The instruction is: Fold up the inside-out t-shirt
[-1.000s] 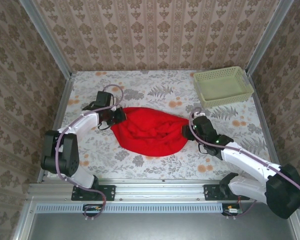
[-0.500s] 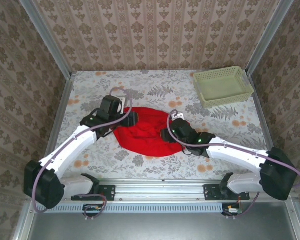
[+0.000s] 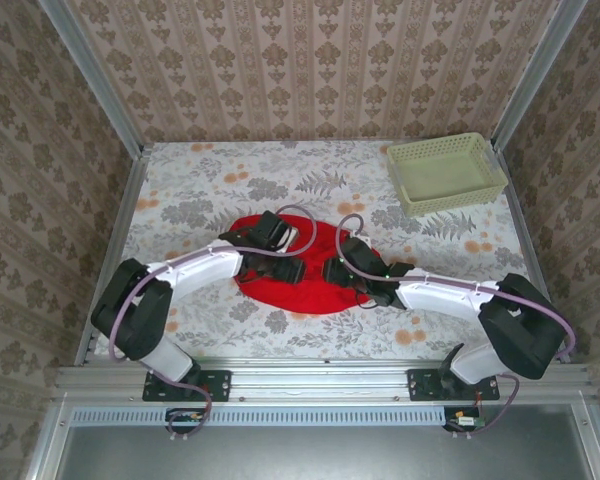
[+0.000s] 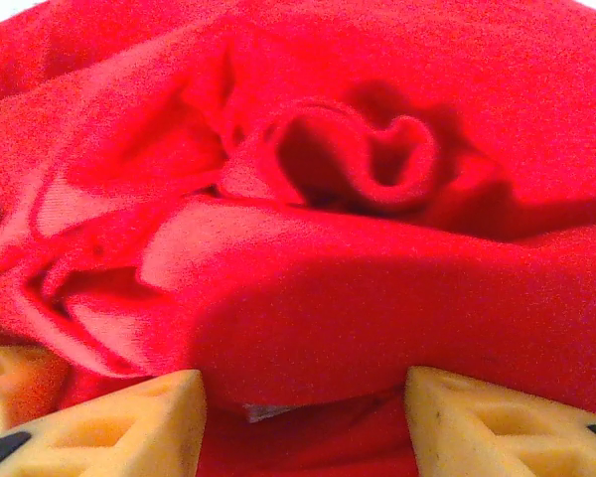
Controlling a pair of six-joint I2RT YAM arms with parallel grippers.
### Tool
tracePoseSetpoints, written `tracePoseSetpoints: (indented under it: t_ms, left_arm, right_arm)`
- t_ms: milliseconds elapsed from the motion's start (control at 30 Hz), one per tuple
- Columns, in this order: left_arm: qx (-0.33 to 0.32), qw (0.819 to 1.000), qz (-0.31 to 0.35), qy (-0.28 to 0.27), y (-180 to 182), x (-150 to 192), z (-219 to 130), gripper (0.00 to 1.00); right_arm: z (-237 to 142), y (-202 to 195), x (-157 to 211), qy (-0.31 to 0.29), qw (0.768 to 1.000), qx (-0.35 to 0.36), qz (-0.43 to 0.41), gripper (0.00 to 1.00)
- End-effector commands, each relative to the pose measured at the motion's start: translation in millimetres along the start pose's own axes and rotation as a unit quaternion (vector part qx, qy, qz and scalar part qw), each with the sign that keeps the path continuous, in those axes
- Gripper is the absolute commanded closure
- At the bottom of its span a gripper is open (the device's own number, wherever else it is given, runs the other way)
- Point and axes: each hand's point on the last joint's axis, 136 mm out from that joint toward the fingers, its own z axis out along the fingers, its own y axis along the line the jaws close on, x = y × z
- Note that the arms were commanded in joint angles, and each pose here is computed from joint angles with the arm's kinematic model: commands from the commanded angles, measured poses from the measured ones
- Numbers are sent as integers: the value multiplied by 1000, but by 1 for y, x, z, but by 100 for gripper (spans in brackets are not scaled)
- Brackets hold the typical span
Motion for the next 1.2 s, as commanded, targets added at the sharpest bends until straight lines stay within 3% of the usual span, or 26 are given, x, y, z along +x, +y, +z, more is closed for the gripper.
tracePoseSetpoints:
  t_ms: [0, 167, 267, 433, 767, 1167]
  left_arm:
    - [-16, 1000, 14, 1, 2, -8, 1, 32]
    - [-20, 1000, 11, -2, 2, -13, 3, 52]
    - [-15, 1000, 6, -8, -2, -19, -1, 73]
    - [8, 1000, 0, -30, -15, -32, -28, 98]
    - [72, 985, -25, -157, -34, -63, -119, 100]
    - [85, 983, -47, -158, -23, -59, -124, 100]
  right_arm:
    - [7, -8, 5, 10, 1000, 0, 22, 44]
    - [9, -7, 5, 13, 1000, -6, 16, 44]
    - [10, -3, 6, 18, 1000, -15, 10, 43]
    - [-1, -2, 0, 4, 1000, -21, -12, 42]
    - [-42, 23, -12, -37, 994, -69, -78, 41]
    - [-37, 65, -3, -27, 987, -102, -123, 41]
